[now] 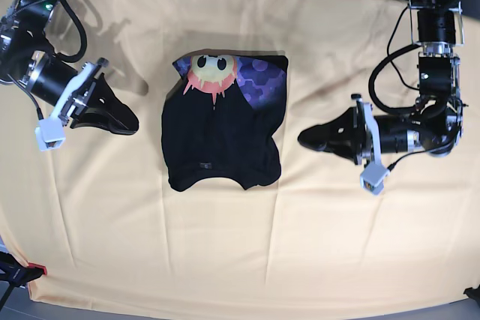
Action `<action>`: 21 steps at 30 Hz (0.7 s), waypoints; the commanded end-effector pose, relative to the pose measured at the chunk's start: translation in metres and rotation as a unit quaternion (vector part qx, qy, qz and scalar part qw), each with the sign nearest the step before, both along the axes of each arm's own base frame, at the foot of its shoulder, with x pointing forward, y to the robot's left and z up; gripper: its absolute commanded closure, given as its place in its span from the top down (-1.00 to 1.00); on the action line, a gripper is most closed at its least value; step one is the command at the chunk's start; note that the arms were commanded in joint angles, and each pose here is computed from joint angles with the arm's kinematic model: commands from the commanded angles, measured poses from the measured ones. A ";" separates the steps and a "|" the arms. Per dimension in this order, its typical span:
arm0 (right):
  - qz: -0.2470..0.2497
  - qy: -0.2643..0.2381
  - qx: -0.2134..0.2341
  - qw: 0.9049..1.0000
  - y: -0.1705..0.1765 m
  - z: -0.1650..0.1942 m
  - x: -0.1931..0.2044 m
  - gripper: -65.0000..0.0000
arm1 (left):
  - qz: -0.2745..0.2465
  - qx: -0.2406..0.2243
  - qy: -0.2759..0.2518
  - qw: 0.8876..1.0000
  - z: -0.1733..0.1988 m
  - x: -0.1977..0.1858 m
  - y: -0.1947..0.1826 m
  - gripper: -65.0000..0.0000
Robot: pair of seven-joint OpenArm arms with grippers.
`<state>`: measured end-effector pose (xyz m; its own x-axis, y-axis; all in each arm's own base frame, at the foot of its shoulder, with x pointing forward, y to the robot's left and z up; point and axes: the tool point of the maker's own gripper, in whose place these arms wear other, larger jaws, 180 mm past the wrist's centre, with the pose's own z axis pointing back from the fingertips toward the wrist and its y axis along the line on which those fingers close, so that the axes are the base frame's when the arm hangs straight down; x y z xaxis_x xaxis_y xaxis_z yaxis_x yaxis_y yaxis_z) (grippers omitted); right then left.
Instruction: Fold the T-shirt properly
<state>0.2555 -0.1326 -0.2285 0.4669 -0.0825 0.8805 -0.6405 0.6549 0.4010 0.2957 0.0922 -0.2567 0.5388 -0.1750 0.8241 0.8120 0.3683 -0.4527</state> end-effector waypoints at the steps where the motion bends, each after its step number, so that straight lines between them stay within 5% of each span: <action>1: -0.010 0.006 -0.018 1.000 -0.011 -0.003 -0.006 -1.00 | 0.004 0.003 -0.011 1.000 0.005 -0.002 0.007 -1.00; 10: -0.121 0.104 -0.079 0.984 -0.080 -0.036 -0.079 -1.00 | 0.037 0.059 -0.014 0.997 0.001 -0.072 0.040 -1.00; 15: -0.162 0.149 -0.149 0.964 -0.108 -0.033 -0.130 -1.00 | 0.027 0.109 -0.015 0.994 0.007 -0.130 0.043 -1.00; 21: -0.165 0.237 -0.192 0.938 -0.116 -0.042 -0.190 -1.00 | 0.032 0.153 0.075 0.985 -0.002 -0.201 0.052 -1.00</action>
